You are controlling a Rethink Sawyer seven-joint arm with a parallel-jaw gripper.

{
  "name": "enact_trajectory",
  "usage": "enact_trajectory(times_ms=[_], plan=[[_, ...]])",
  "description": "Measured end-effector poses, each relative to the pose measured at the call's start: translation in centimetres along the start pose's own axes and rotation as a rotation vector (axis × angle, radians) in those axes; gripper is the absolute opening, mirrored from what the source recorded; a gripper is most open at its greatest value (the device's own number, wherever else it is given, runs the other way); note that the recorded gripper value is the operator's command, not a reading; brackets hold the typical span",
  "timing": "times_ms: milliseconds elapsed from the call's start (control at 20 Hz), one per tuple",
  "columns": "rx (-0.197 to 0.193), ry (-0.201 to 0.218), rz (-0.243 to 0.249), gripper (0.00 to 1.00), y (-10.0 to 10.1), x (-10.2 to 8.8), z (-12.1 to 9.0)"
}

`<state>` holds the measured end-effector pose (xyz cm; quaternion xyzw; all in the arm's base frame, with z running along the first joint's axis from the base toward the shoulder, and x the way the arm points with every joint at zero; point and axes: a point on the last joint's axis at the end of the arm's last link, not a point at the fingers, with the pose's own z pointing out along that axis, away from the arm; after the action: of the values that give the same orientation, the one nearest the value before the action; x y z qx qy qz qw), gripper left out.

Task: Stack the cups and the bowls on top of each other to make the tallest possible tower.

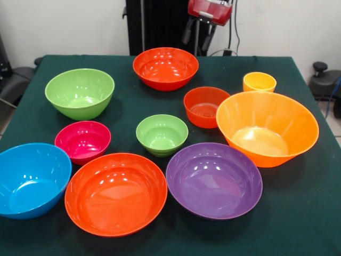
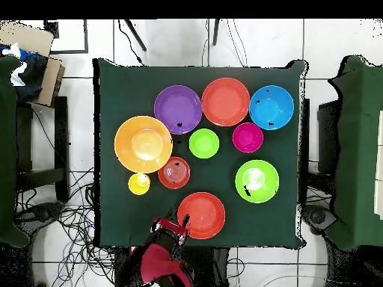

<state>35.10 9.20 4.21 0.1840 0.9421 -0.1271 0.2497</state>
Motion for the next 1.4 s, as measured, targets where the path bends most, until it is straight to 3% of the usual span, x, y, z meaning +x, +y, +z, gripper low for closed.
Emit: enact_trajectory(times_ms=[500, 900, 1100, 1400], plan=[[0.059, -0.021, -0.009, 1.00, -2.2, -0.7, 0.2], [0.034, -0.057, 0.017, 1.00, -2.2, -3.4, -1.8], [0.042, -0.034, 0.049, 1.00, -2.9, -5.1, -2.7], [0.097, 0.043, 0.130, 1.00, -5.5, -8.7, -3.0]])
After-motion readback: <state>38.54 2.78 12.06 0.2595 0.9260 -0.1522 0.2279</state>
